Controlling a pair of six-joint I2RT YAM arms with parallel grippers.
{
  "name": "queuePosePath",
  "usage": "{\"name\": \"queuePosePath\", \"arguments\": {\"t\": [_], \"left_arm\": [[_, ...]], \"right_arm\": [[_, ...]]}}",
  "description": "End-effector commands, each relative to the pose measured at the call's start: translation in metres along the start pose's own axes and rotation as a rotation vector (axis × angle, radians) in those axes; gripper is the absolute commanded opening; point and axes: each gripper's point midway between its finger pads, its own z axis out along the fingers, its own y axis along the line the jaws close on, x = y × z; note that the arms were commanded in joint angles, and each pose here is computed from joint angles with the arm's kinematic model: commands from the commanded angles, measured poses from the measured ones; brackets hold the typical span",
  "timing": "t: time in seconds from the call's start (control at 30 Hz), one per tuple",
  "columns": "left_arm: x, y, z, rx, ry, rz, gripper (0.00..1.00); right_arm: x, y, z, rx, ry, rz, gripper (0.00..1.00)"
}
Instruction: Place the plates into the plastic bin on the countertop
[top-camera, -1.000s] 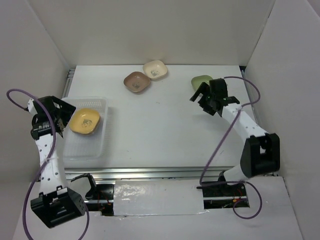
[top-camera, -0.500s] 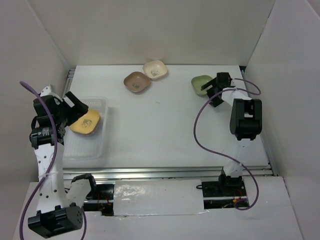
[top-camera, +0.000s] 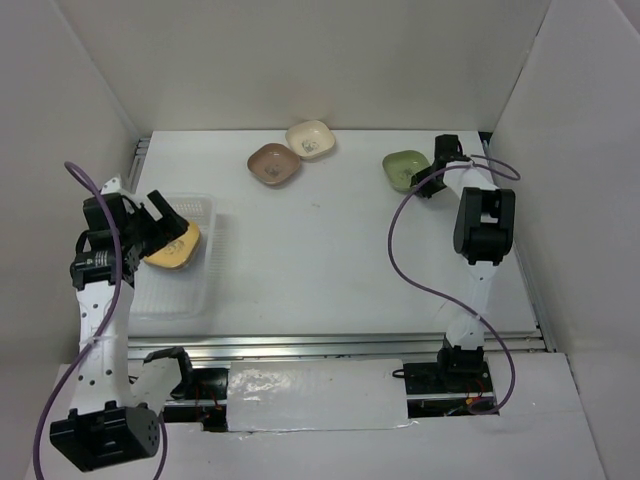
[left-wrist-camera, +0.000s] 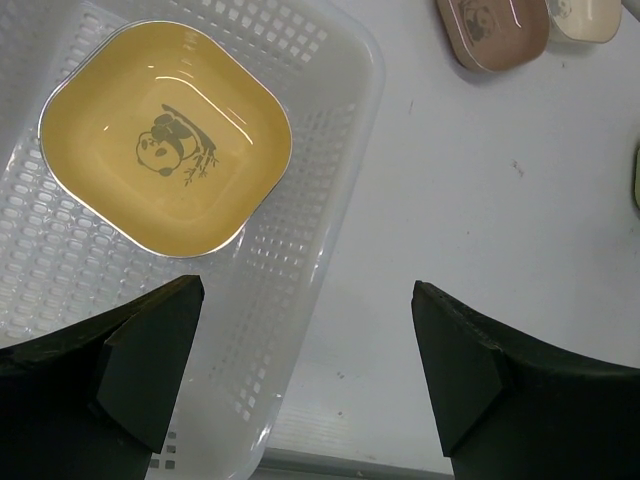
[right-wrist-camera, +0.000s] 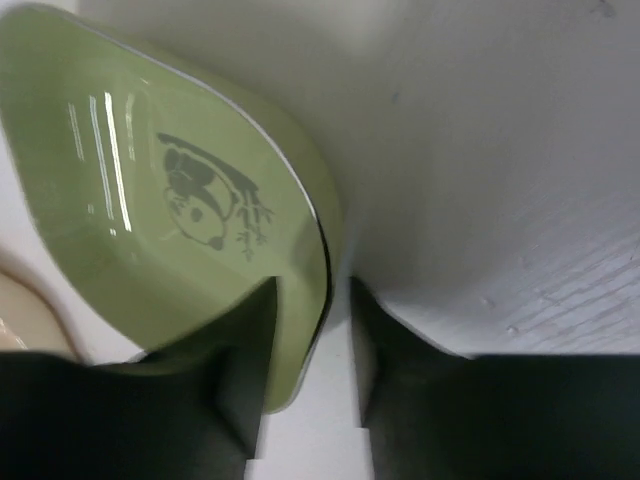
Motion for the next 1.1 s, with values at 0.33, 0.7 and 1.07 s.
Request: {"name": "queuePosePath", "arguments": {"t": [0.33,0.7,1.07], "left_arm": [[-0.002,-0.122,0.011,0.31,0.116,0.257,0.99],[0.056,-0.163,0.042,0.29,0.305,0.472,0.99],[0.079,-0.159,0.052,0.21,0.315,0.477,0.78]], "right_arm": [[0.068,0.036,-0.135,0.136,-0.247,-0.68,0.0],[0.275,0.073,-0.263,-0.445,0.146,-1.052,0.0],[0.31,0.094,-0.33,-0.706,0.295,-1.011,0.0]]}}
